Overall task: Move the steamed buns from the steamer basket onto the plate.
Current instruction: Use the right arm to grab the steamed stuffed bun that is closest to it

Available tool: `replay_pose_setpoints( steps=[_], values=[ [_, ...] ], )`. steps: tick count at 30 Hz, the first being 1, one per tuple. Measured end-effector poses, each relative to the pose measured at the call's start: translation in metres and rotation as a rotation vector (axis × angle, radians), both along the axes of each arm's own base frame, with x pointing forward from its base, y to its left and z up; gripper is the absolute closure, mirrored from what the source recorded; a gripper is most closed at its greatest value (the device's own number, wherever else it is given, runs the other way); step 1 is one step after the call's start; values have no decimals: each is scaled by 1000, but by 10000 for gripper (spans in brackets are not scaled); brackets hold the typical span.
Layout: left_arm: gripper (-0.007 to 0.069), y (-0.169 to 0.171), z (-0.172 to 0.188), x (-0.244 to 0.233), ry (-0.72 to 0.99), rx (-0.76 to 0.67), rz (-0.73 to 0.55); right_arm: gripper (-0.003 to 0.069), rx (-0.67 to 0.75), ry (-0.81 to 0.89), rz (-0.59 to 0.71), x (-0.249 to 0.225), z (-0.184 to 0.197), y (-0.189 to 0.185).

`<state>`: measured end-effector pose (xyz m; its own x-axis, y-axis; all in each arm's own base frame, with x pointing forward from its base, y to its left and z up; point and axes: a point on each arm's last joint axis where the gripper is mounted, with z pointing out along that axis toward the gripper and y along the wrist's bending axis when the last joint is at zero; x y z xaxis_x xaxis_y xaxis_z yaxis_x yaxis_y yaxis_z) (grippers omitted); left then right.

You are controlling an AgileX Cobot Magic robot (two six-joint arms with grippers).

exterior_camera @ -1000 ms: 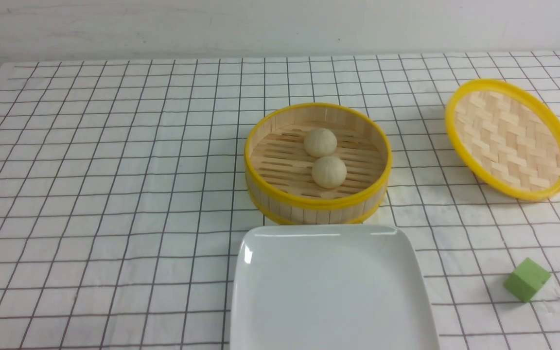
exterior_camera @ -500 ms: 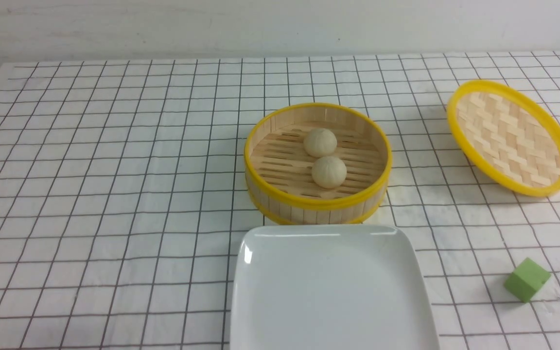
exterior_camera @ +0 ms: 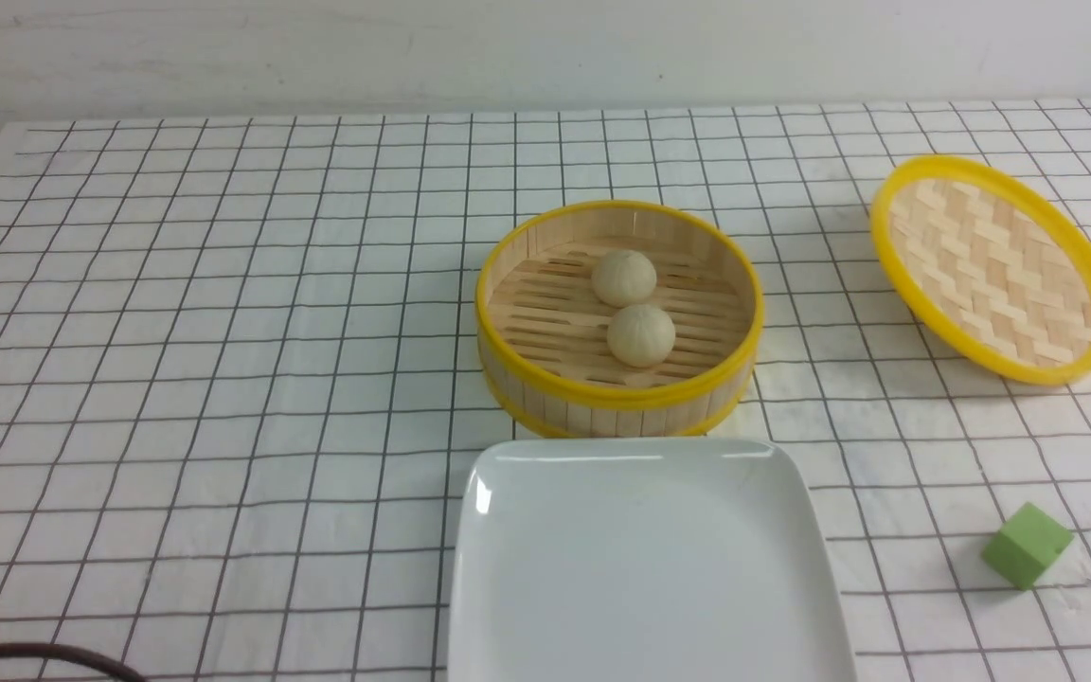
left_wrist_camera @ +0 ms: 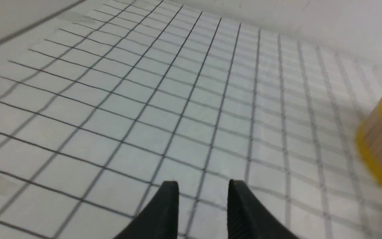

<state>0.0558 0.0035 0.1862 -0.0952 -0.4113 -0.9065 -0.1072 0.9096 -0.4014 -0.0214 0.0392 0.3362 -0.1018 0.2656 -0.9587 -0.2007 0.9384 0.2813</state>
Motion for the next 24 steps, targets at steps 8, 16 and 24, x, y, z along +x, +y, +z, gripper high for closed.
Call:
replay_pose_setpoints(
  steps=[8, 16, 24],
  values=[
    [383, -3, 5, 1, -73, -470, 20, 416, -45, 66, 33, -1, -7, 3],
    [383, -5, 16, -3, -16, -406, 1, 416, -21, 146, 76, 8, -8, 4],
    [383, -11, 95, -29, -66, -18, -103, 416, -184, 304, 211, 48, 1, 1]
  ],
)
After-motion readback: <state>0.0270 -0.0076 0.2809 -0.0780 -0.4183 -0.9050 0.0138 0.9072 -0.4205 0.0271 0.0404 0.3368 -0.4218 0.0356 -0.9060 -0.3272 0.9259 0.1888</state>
